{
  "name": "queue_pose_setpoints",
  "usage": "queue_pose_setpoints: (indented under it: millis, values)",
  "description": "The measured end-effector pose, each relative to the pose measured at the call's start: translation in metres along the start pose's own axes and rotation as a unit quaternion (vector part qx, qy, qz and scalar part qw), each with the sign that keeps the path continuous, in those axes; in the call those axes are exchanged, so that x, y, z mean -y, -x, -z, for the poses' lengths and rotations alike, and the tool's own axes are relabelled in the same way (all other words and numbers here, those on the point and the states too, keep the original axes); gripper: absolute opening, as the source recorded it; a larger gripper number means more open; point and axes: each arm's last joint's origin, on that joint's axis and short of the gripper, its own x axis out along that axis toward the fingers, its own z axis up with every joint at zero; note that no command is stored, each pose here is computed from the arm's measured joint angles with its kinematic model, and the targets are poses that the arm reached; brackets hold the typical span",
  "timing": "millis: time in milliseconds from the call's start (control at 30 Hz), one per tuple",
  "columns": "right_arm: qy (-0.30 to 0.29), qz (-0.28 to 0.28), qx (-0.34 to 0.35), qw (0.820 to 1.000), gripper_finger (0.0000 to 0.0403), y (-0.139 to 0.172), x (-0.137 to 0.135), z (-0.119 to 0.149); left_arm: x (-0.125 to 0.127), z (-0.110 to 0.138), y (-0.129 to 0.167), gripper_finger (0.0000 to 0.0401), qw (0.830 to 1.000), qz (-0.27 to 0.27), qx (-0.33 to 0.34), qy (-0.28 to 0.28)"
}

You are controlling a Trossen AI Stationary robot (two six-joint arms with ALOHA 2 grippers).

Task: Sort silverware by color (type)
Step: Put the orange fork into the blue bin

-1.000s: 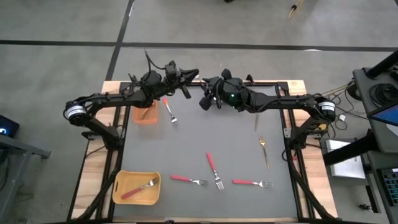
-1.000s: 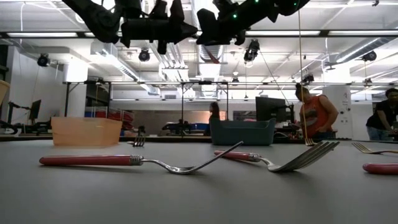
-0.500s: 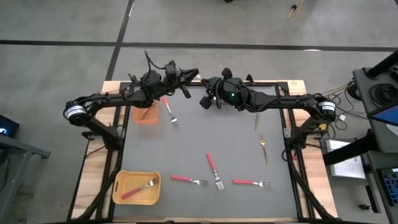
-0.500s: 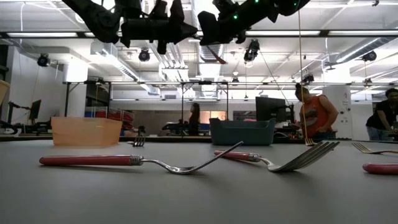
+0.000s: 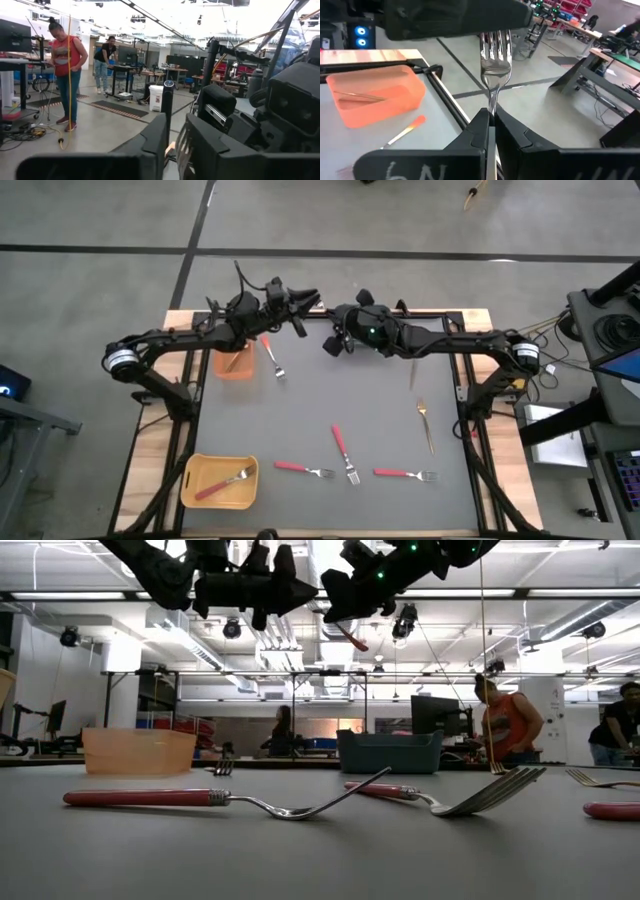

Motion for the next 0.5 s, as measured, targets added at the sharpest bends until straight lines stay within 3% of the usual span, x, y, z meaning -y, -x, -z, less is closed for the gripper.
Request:
queue_pose_setpoints:
  millis: [300,500]
  values:
    - [0.029,-0.022,-0.091,0.995,0.0011,-0.002,0.032,-0.012,-0.009,-0.018,0.014,0.0132,0.999,-0.023,-0.034,-0.035]
    - [0.024,-0.087,-0.131,0.987,0.0011,-0.005,0.072,-0.015,-0.004,-0.039,0.033,0.0148,0.996,-0.024,-0.058,-0.068]
